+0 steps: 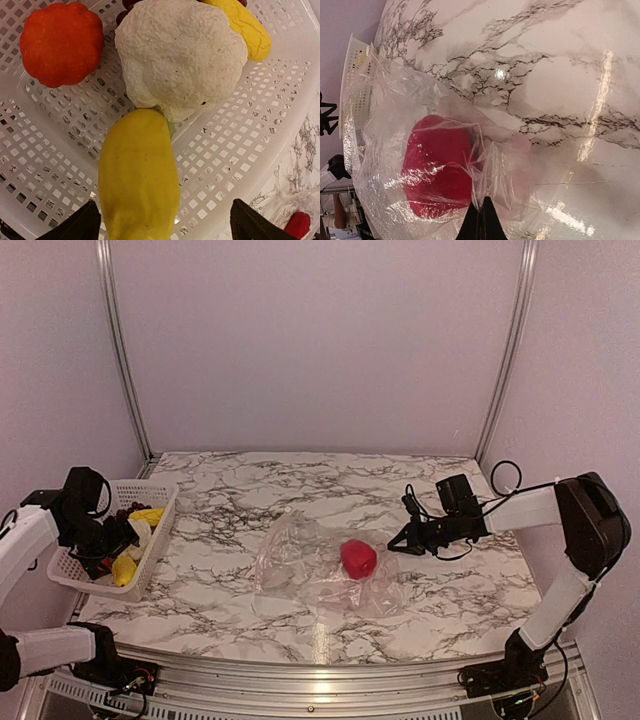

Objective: Open the zip-top bag and remove the fake food

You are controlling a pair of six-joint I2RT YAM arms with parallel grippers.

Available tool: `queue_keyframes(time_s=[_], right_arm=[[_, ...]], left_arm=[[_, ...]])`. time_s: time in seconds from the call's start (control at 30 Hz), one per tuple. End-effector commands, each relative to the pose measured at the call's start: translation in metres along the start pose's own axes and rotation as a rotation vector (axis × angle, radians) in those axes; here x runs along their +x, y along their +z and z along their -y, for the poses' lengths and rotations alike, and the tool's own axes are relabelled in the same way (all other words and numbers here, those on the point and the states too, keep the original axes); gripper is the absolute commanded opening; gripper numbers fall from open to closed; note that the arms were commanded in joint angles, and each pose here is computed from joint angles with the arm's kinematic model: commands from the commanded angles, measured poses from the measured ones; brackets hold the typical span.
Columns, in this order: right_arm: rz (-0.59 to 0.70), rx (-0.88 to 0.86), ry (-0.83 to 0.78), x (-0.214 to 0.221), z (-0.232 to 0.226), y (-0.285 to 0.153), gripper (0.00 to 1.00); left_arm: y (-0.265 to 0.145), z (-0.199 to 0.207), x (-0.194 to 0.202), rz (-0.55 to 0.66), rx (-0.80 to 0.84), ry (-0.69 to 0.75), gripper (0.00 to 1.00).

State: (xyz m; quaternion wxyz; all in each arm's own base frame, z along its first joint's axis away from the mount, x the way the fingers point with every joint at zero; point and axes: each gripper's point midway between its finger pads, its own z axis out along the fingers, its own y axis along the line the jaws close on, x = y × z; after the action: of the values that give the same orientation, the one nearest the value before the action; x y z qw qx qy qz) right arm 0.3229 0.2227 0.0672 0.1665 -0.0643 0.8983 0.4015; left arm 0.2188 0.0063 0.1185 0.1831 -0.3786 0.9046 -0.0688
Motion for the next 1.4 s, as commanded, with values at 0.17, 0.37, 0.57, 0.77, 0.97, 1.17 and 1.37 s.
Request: queue_keyframes(time_s=[0.17,0.37,0.57,0.77,0.97,1.17,1.37], right_arm=[[0.004,-0.004,0.001,0.003,0.003,-0.002,0.0],[0.005,-0.009,0.003,0.002,0.002,-0.001,0.0],[-0.004,-0.015,0.003,0.003,0.003,0.001,0.0],[-0.011,-0.02,0.004,0.004,0.003,0.003,0.0],[-0.019,-0.026,0.002,0.006,0.003,0.003,0.0],[-0.029,-0.021,-0.014,0.008,0.003,0.003,0.0],[-0.031,-0.015,-0.024,0.007,0.003,0.003,0.0]], left_arm=[[-0.045,0.053,-0.043,0.16,0.219,0.063,0.99],[-0.073,0.116,-0.047,0.161,0.544,0.141,0.99],[-0.077,0.17,-0.019,0.093,0.764,0.306,0.95],[-0.041,0.216,0.036,-0.085,0.841,0.429,0.67],[0.01,0.252,0.088,-0.269,0.832,0.499,0.41],[0.059,0.266,0.138,-0.405,0.768,0.576,0.17],[0.055,0.295,0.198,-0.535,0.951,0.629,0.11]])
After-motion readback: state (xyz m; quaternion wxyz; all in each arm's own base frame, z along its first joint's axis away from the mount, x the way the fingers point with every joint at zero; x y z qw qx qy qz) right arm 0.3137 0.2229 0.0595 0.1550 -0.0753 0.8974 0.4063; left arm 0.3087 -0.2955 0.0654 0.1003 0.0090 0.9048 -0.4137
